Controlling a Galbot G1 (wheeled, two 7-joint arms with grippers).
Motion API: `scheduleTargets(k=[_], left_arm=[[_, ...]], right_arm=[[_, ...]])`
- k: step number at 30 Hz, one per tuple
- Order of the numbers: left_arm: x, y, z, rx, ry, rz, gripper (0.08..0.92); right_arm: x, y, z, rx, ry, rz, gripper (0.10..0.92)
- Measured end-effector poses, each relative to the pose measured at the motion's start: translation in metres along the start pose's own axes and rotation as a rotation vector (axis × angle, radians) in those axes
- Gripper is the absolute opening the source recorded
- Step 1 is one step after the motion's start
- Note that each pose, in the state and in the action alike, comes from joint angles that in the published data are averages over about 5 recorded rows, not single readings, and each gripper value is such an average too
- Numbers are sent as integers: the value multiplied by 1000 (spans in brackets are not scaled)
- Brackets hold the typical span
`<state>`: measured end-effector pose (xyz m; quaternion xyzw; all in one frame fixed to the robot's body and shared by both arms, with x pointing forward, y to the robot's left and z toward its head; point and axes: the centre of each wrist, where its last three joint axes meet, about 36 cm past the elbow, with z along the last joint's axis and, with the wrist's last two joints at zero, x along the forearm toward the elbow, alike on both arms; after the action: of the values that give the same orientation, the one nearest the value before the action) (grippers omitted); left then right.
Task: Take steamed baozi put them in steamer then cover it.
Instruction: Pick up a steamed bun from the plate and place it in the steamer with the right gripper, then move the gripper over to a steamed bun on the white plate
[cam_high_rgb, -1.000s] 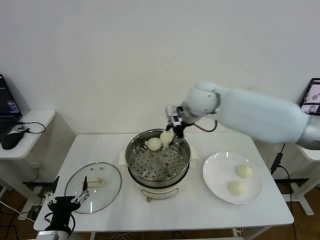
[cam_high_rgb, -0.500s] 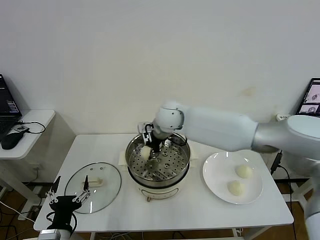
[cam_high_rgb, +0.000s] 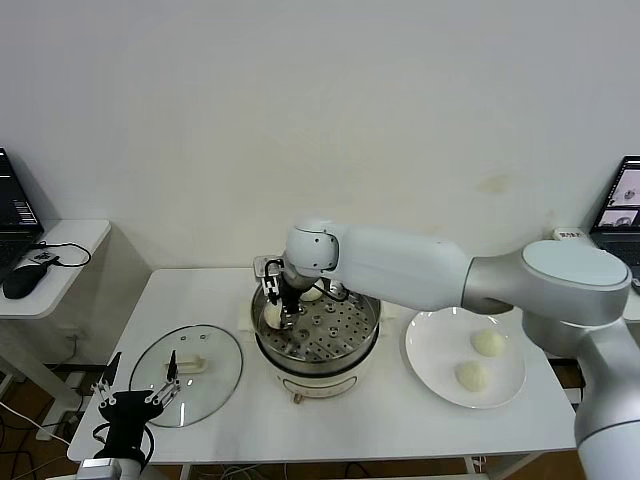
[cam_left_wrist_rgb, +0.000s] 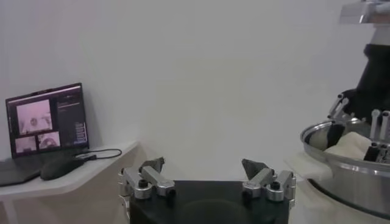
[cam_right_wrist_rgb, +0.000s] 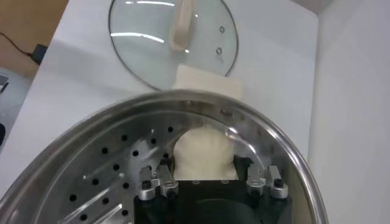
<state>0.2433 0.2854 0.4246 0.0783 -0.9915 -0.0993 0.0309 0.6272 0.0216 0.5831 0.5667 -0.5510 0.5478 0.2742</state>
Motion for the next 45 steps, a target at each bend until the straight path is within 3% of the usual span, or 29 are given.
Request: scheduleTargets(k=[4, 14, 24, 36, 45], left_arm=[[1, 0, -2, 2, -4, 0, 823], [1, -5, -6, 11, -14, 12, 823], [4, -8, -5, 4, -8, 34, 823], [8, -6, 0, -16, 13, 43, 823], [8, -6, 4, -19, 24, 41, 823]], right_arm=[[14, -4, 7, 23, 14, 2, 819], [97, -11, 77, 107, 98, 6, 823], [163, 37, 187, 114, 171, -20, 823], [146, 133, 297, 15, 227, -55, 823], [115, 180, 336, -28, 279, -94, 823]])
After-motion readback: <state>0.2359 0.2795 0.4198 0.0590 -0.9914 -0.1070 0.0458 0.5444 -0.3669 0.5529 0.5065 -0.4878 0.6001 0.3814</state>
